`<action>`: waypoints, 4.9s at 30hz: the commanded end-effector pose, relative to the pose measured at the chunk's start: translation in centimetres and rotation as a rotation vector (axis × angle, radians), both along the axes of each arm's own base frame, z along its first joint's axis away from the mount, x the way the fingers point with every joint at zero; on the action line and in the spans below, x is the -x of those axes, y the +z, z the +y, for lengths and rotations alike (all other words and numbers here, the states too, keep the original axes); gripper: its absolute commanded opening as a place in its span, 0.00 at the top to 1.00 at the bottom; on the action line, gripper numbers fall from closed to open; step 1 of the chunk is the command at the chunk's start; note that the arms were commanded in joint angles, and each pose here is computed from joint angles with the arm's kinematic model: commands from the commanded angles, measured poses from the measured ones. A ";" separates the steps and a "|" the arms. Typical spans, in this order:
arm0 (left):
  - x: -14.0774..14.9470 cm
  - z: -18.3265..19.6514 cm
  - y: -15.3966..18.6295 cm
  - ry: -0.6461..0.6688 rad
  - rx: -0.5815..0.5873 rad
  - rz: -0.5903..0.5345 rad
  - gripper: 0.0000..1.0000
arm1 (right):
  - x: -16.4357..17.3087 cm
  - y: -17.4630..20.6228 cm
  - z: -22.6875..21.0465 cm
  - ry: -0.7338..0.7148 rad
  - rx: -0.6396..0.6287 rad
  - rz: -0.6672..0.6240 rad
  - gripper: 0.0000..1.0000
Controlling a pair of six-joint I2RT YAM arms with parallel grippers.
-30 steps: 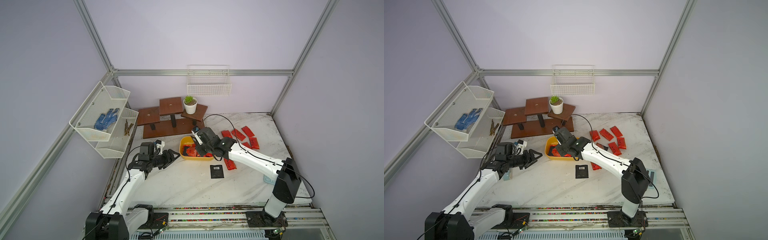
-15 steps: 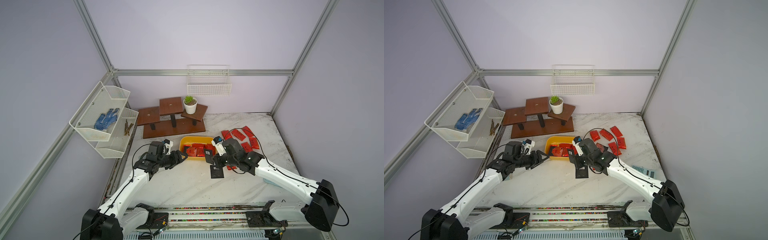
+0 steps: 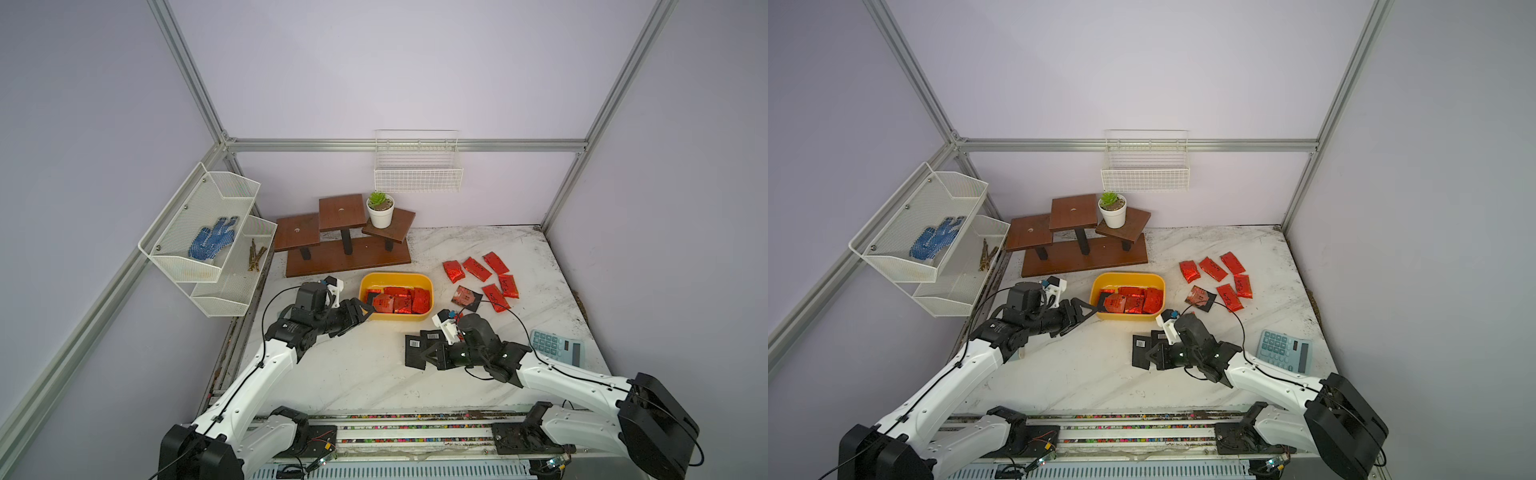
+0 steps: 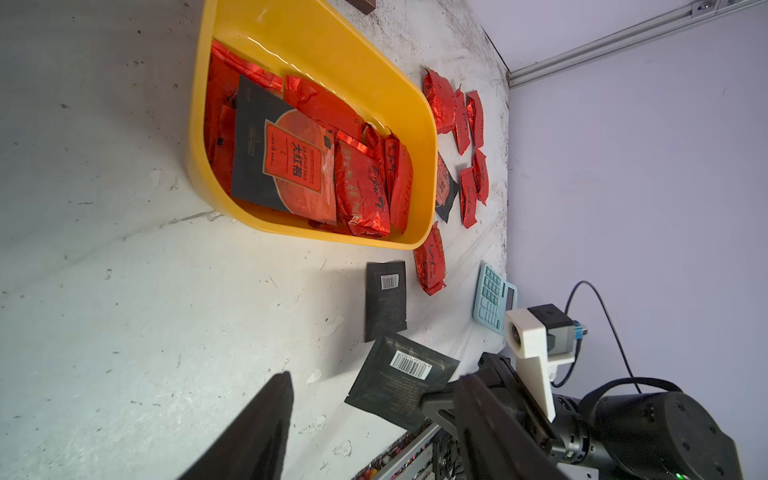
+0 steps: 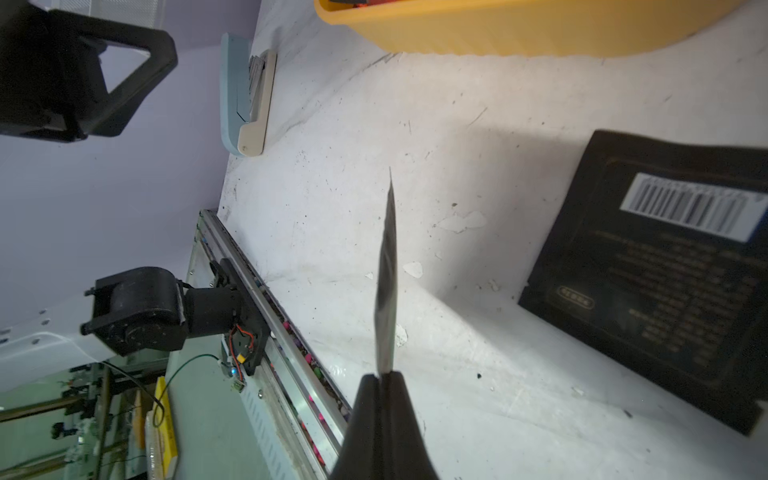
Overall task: Take the tea bags out of the storage box
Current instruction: Place the tea bag at the center of the board, then pick up the tea bag from the storage box.
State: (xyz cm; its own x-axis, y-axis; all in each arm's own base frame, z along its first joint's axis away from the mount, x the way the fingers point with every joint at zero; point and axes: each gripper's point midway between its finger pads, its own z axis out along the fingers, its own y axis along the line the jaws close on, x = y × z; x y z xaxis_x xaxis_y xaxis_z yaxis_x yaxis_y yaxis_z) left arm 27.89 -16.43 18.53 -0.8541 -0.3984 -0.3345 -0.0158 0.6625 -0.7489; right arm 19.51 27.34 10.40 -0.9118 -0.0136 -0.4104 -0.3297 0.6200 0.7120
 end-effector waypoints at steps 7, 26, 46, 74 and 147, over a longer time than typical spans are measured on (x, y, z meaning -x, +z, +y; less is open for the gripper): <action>-0.3 0.0 2.1 0.004 0.004 -0.062 0.35 | -2.2 -0.7 1.8 -0.103 -0.107 0.065 1.00; -1.4 0.1 0.5 -0.003 -0.033 -0.034 0.34 | -4.1 -3.6 -2.8 -0.201 0.224 -0.009 0.64; -4.4 3.7 -1.3 0.058 0.064 0.020 0.34 | -9.7 7.0 4.0 0.071 0.220 -0.268 0.48; -4.2 4.4 -4.0 0.072 0.097 0.066 0.34 | -21.4 -1.9 9.9 0.141 0.399 -0.195 0.42; -9.5 3.6 -6.8 0.060 0.073 0.128 0.59 | -17.8 -1.6 12.7 0.352 0.189 -0.063 0.46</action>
